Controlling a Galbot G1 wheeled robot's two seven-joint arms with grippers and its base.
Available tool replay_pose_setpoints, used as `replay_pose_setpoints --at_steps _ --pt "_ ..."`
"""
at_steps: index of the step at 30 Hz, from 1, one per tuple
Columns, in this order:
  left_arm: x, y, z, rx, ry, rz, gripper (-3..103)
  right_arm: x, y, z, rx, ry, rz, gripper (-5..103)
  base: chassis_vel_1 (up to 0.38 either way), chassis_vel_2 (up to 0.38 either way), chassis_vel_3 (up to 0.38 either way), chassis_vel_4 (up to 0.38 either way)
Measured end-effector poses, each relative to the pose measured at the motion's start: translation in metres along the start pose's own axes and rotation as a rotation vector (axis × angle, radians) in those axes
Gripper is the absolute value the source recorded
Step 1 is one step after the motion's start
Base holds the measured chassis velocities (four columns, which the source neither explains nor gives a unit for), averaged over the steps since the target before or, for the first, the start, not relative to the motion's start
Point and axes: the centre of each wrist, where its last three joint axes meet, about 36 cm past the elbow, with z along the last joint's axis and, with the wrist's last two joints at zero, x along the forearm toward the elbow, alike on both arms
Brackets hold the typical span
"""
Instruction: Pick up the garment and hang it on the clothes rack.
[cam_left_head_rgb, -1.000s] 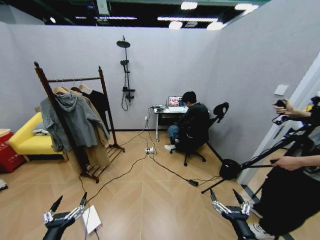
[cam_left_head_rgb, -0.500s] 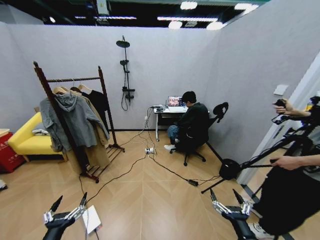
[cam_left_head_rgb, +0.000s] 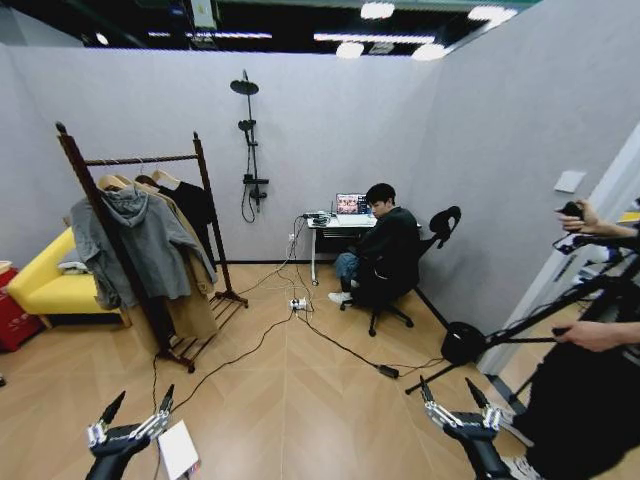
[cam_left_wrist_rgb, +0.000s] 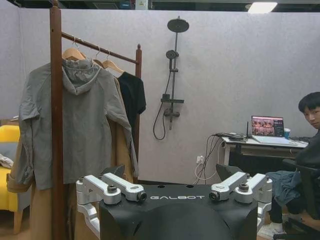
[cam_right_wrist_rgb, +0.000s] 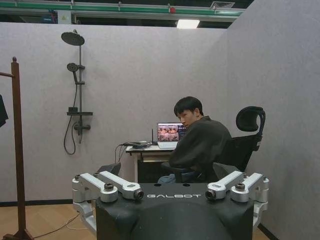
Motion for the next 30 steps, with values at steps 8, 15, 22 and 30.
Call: replay_pose_setpoints --at_steps 8,15,22,30 --pt "0.0001 0.0 0.0 0.0 0.0 0.0 100 0.0001 0.0 0.0 0.0 0.0 0.0 100 -0.051 0.046 0.038 -0.049" --pt "0.0 0.0 0.0 0.0 0.0 0.0 100 0.0001 0.0 0.0 0.0 0.0 0.0 100 0.016 -0.019 -0.024 0.009" --pt "0.0 0.0 0.0 0.0 0.0 0.0 100 0.0001 0.0 0.0 0.0 0.0 0.0 100 0.0 0.0 0.0 0.0" --pt "0.0 0.0 0.0 0.0 0.0 0.0 100 0.0001 0.0 0.0 0.0 0.0 0.0 100 0.0 0.0 0.0 0.0"
